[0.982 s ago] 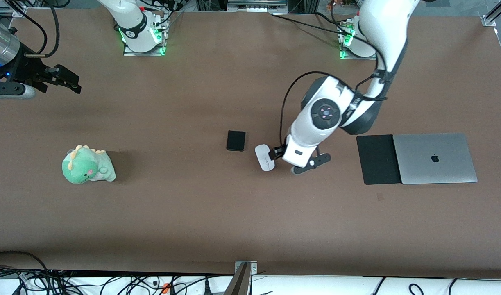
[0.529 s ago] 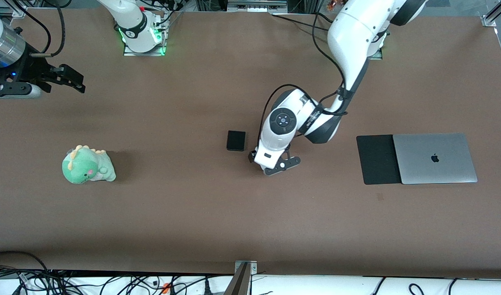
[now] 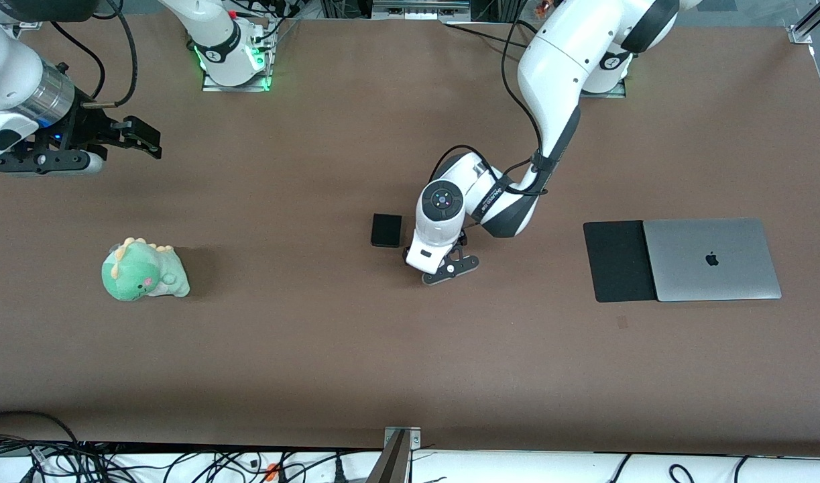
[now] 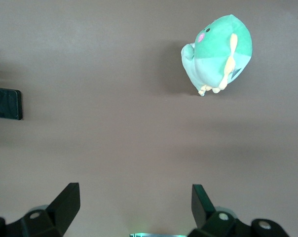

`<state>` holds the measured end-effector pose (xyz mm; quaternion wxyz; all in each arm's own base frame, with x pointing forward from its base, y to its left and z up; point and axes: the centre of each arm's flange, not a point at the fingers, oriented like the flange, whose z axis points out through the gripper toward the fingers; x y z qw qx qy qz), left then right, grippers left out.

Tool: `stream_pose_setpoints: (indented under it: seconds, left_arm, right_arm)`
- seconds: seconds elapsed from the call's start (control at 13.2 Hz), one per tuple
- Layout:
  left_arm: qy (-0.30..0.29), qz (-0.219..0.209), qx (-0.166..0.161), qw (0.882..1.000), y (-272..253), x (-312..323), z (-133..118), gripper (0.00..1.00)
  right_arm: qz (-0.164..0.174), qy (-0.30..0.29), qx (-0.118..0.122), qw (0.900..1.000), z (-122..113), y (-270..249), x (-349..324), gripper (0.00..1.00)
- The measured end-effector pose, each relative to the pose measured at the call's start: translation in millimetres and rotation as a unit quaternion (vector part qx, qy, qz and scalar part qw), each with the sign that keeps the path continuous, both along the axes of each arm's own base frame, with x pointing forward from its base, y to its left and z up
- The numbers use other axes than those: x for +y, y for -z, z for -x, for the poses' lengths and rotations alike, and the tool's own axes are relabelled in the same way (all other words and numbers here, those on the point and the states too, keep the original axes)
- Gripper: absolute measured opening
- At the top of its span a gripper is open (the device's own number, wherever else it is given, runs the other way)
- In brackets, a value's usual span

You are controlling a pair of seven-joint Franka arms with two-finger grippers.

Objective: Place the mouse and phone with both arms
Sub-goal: 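Close the left gripper on the white mouse and lift it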

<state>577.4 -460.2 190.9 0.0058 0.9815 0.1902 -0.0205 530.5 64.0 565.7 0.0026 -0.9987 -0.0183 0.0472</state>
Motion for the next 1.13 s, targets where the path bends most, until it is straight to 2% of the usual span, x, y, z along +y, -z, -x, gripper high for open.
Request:
stream_pose_setpoints:
  seconds: [0.38,0.45,0.53,0.68,0.76,0.83,1.13]
  left_arm:
    - [-0.004,-0.001,0.002,1.0,14.4,-2.7,3.8,0.99]
    - [-0.004,-0.002,0.002,1.0,16.3,-3.3,4.7,0.95]
    - [-0.005,-0.002,0.003,1.0,17.0,-3.3,4.8,0.84]
    - [-0.006,-0.002,0.0,1.0,16.2,-2.2,3.0,0.79]
    - [-0.007,-0.001,-0.002,1.0,14.5,-1.5,1.0,0.67]
    - [-0.008,0.0,-0.005,1.0,11.6,-0.4,-2.0,0.63]
    - [-0.023,0.002,-0.018,1.0,-13.5,22.0,-28.6,0.63]
  right_arm:
    - [0.0,-0.008,0.007,1.0,-2.9,8.4,9.4,1.0]
    - [0.0,-0.011,0.008,1.0,-3.6,10.6,12.2,1.0]
    - [0.001,-0.012,0.009,1.0,-4.0,12.0,13.8,1.0]
    - [0.001,-0.013,0.01,1.0,-4.2,12.7,14.2,1.0]
    - [0.001,-0.013,0.01,1.0,-4.3,12.7,14.2,1.0]
    - [0.001,-0.013,0.009,1.0,-4.3,12.6,14.3,1.0]
    - [0.001,-0.012,0.008,1.0,-4.6,12.8,16.5,1.0]
